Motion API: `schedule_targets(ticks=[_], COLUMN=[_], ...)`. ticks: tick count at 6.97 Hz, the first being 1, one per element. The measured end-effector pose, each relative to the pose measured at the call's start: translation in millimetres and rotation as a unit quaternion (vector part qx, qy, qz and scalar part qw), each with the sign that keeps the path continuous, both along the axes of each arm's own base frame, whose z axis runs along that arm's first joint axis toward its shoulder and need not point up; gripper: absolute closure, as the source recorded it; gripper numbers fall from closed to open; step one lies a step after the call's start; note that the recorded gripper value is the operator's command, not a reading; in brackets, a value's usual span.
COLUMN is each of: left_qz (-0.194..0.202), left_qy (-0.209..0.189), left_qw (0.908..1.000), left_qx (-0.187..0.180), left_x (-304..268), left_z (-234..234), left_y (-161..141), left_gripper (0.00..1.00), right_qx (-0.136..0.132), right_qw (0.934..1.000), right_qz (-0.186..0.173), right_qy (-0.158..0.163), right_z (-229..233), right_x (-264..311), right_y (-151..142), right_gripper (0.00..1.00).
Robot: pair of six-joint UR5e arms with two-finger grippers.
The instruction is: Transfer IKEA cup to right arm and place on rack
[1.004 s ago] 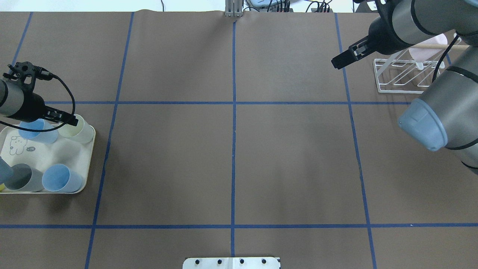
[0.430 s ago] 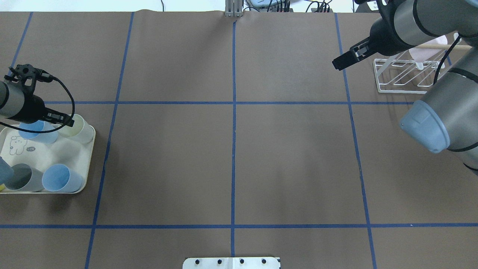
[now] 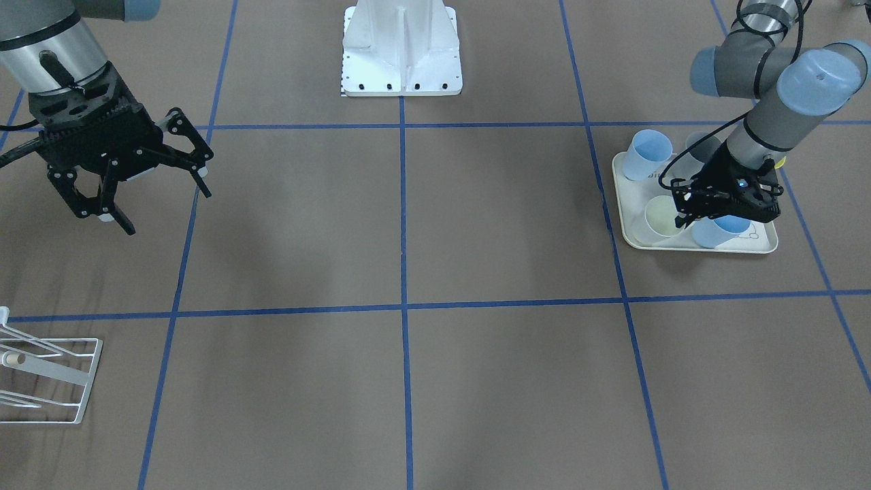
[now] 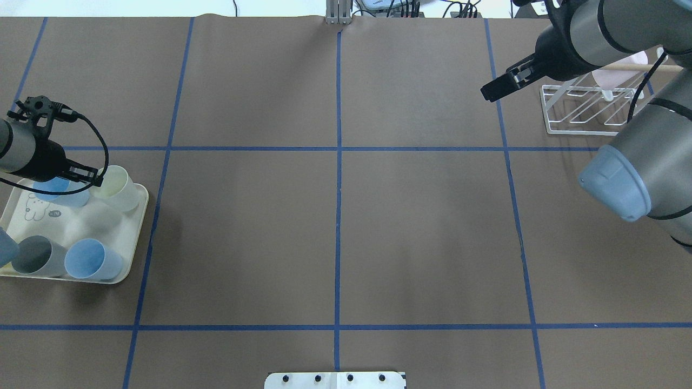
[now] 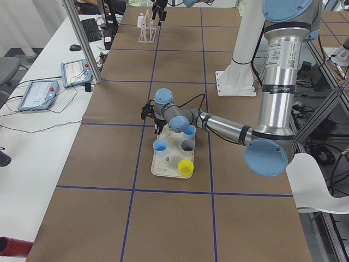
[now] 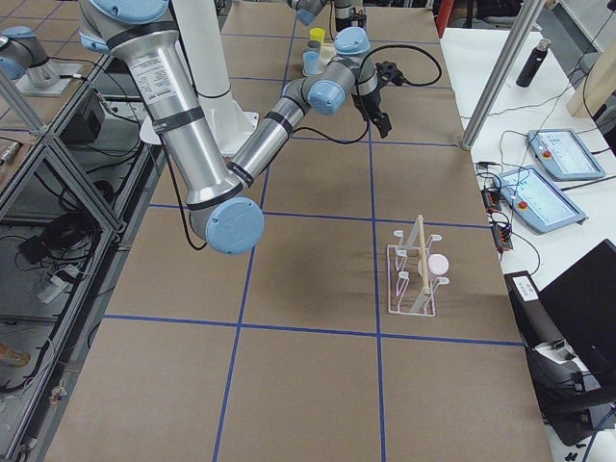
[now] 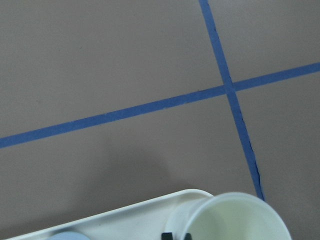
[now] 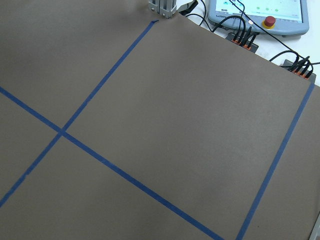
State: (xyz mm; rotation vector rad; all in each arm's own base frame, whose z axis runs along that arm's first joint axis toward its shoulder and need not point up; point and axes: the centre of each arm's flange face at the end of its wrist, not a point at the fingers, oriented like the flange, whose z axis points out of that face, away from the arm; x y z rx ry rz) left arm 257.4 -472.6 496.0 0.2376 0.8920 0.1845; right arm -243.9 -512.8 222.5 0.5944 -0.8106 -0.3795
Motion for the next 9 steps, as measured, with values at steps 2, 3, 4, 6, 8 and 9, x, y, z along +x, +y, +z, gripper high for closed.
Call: schedule_targets(ticks=[2, 3, 4, 6, 8, 9], left_qz=[-0.013, -0.028, -0.04, -0.096, -0.141, -0.15], left_qy=[0.024, 0.04, 0.058, 0.122, 0.216, 0.256], left_qw=[0.9996, 0.9988, 0.9974, 0.9857, 0.9546, 0.9367], left_qx=[-0.01, -0.01, -0.011, -0.065, -0.149, -0.186], left_x=[-34.8, -62.2, -80.9, -89.7, -84.3, -76.5], left_z=[-10.9, -21.9, -39.2, -110.8, -209.7, -254.8], left_y=[-11.0, -18.6, -20.6, -18.4, -15.2, -10.8], left_gripper=[1.0, 1.0, 1.0, 1.0, 1.0, 1.0], right_qx=[0.006, 0.013, 0.03, 0.094, 0.174, 0.195], right_qw=[1.0, 0.9999, 0.9994, 0.9938, 0.9784, 0.9721], right_qz=[0.0, -0.001, -0.004, -0.009, -0.019, -0.023], right_qy=[-0.001, -0.004, -0.015, -0.057, -0.11, -0.128], right_z=[-2.6, -5.6, -9.1, -10.8, -23.5, -37.7], right_x=[-1.1, -3.5, -7.5, -25.9, -68.4, -82.3], right_y=[-0.1, 0.4, 1.8, 2.9, 15.9, 23.2], right_gripper=[0.01, 0.02, 0.05, 0.01, 0.01, 0.01])
